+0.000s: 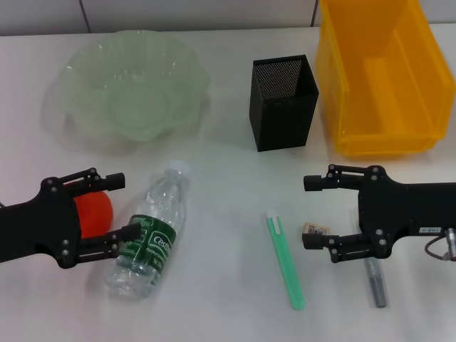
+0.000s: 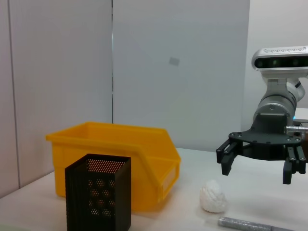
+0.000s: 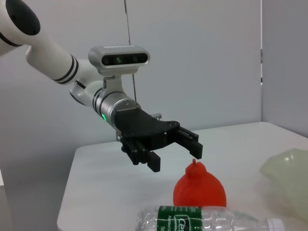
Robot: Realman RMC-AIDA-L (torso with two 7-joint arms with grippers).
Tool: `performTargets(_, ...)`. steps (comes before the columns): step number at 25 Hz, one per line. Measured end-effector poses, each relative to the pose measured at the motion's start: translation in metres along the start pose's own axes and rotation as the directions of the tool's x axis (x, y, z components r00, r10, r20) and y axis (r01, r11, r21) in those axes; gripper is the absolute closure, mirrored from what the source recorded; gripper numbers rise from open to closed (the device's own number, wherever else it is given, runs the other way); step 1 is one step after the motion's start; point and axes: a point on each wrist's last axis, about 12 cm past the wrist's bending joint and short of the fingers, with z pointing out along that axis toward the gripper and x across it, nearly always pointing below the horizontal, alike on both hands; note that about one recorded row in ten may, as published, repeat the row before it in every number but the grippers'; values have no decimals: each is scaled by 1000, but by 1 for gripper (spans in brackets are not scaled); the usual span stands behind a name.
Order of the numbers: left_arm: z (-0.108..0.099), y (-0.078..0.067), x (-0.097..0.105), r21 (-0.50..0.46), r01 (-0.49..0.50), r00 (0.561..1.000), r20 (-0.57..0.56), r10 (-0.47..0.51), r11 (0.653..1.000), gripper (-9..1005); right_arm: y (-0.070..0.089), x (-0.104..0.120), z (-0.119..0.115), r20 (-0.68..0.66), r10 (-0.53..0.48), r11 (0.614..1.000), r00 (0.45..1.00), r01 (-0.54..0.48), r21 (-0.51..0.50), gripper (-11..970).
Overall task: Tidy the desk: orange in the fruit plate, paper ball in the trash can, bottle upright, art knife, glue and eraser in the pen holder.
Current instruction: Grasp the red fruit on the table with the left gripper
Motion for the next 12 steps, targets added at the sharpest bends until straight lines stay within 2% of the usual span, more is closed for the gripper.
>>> performTargets(8,0,-1,0,-6,0,1000,12,0,1000,216,0,0,1,3,1,1000,1000,-1,-1,121)
performTargets(12,-6,-3,2,-32,-3,1000,18,4,999,218,1,1,-2,8,-2,1000,1000,2,13,121)
